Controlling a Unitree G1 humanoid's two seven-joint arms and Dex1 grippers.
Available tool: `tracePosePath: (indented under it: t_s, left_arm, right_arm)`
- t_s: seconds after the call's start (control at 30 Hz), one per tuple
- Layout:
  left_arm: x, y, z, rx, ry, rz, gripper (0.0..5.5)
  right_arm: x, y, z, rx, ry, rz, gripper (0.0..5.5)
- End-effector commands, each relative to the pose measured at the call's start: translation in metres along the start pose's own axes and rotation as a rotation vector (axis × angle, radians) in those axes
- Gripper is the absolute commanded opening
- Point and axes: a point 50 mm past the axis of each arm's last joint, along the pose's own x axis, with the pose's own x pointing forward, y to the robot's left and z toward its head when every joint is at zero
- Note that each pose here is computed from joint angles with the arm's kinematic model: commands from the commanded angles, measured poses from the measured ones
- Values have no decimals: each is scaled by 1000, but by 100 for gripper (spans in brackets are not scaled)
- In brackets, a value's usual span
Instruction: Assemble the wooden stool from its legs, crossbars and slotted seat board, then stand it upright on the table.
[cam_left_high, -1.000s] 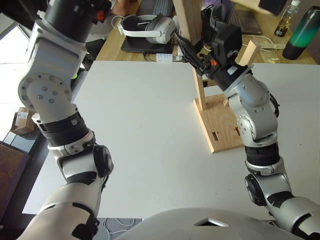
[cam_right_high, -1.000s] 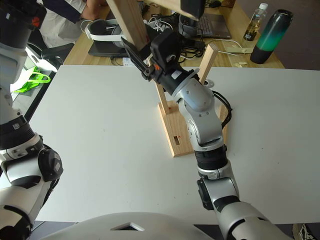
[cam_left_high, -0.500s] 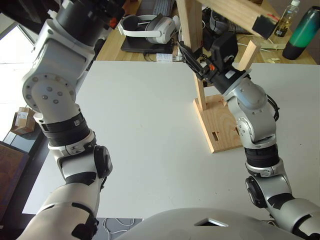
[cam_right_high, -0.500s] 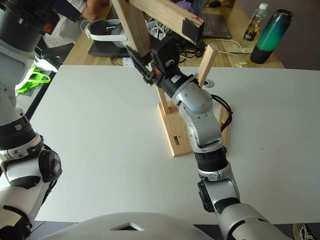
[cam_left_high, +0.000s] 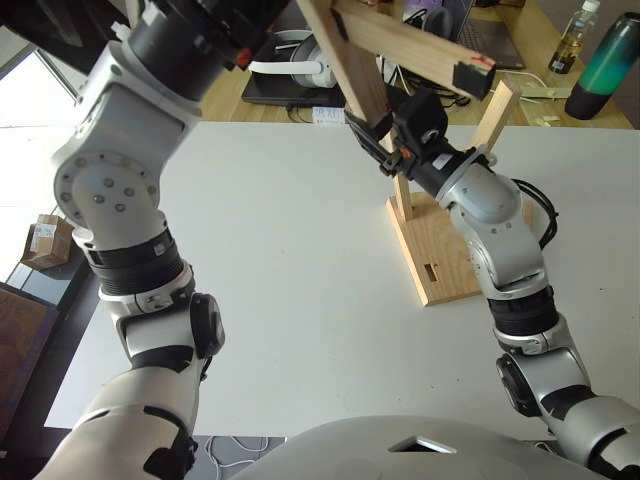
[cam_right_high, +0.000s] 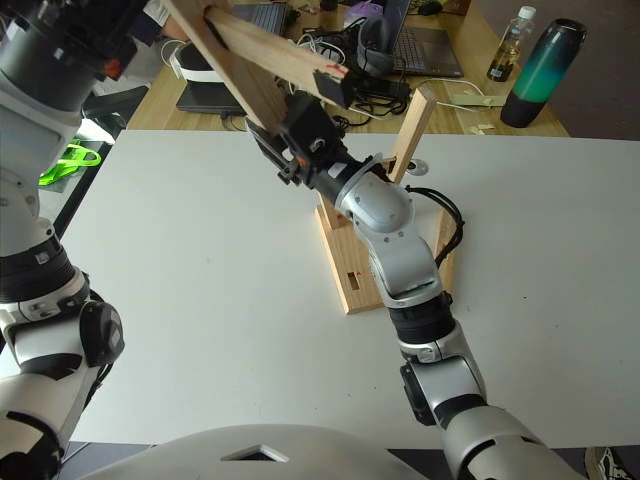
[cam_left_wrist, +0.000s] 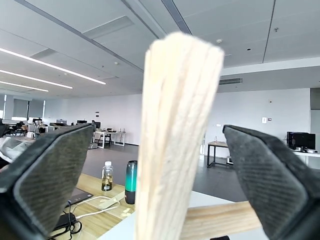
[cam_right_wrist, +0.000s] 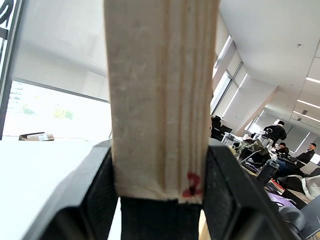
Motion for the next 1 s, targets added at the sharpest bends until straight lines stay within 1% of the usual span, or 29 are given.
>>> tracePosePath:
  t_s: [0.03,0.13,0.17,0.3,0.37,0.53,0.57,0.63,0.73,0.9,1.0]
  left_arm:
    - [-2,5,-10,4,64,56,433]
    - [-5,10,-15,-21,77,94,382]
    - [-6,11,-17,-32,83,102,372]
    - [-10,12,-23,-47,114,124,307]
    - [-14,15,-23,-43,126,139,285]
    - [-18,20,-20,-27,139,156,207]
    - [-19,20,-20,-25,140,157,196]
    - [-19,21,-19,-22,136,156,157]
    - [-17,19,-18,-24,107,151,120]
    - [-15,16,-19,-76,59,153,108]
    - [-17,17,-21,-104,32,192,105]
  right_arm:
    - [4,2,3,-24,-4,9,206]
    - [5,3,3,-35,-7,10,206]
    - [5,2,2,-46,-6,11,206]
    - [2,0,-2,-114,11,22,206]
    - [-1,-4,-6,-152,27,24,206]
    - [-5,-7,-10,-203,40,40,206]
    - [-5,-8,-11,-207,41,40,206]
    - [-6,-8,-11,-207,39,40,206]
    - [-5,-8,-11,-193,34,38,205]
    - [-4,-6,-10,-174,33,26,204]
    - [-5,-6,-13,-178,55,43,204]
